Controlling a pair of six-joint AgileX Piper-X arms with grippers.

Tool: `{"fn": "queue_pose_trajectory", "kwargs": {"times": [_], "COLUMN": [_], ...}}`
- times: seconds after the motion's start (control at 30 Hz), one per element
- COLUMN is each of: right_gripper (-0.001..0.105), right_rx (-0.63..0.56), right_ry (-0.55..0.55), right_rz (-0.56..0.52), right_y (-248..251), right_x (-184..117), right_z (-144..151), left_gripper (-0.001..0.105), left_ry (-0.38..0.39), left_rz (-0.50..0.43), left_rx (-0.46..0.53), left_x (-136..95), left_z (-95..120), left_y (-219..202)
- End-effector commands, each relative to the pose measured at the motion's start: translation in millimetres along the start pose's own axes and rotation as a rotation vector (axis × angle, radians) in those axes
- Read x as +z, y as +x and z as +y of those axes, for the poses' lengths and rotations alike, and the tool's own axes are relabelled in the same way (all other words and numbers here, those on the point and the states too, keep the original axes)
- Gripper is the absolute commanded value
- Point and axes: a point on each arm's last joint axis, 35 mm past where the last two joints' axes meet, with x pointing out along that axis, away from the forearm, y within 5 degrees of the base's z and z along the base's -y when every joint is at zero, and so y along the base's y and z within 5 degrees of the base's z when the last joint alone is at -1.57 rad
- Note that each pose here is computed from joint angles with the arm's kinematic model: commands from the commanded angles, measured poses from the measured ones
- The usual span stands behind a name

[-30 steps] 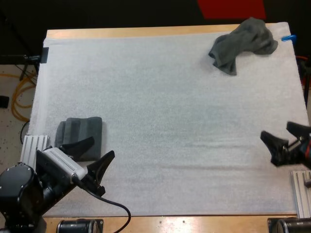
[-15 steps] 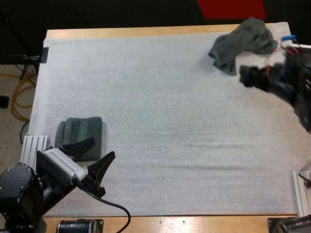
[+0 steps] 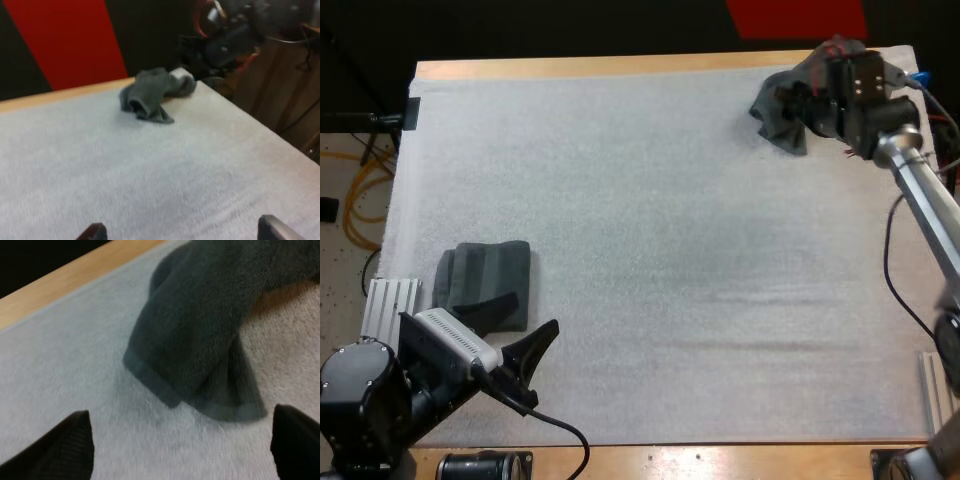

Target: Pick towel from pile fold and stack

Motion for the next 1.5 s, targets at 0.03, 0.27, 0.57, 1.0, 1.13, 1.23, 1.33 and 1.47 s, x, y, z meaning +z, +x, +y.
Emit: {"fn": "queue_pose_trajectory", "kwargs": {"times": [0.03,0.27,0.57,1.0,1.13,1.23,1.33,1.47], "right_gripper": [0.071,0.071,0.027,0.0,0.0,0.0,0.0,0.0], "right_rx": [-0.004,0.007,0.021,0.102,0.113,0.117,0.109,0.123], "right_ry": [0.042,0.14,0.243,0.144,-0.018,-0.184,-0.316,-0.424], "right_rz": [-0.008,-0.008,0.027,-0.06,-0.132,-0.175,-0.21,-0.262], "right_y": [21,82,122,90,53,12,-28,-95], "right_x": [5,5,-3,26,45,58,67,74], "right_z": [2,5,4,-7,2,12,22,34], "left_gripper": [0.059,0.059,0.059,0.059,0.059,0.059,0.059,0.059], "left_ry": [-0.023,-0.036,-0.059,-0.07,-0.069,-0.069,-0.063,-0.06], "left_rz": [0.017,0.03,0.039,0.054,0.053,0.051,0.049,0.045], "left_rx": [-0.004,-0.002,-0.065,-0.068,-0.065,-0.052,-0.032,0.0], "left_x": [-2,-3,-4,-6,-6,-6,-5,-5], "left_z": [-1,-1,-3,-3,-3,-3,-2,-1], "left_y": [-1,-2,-2,-2,-2,-2,-2,-2]}}
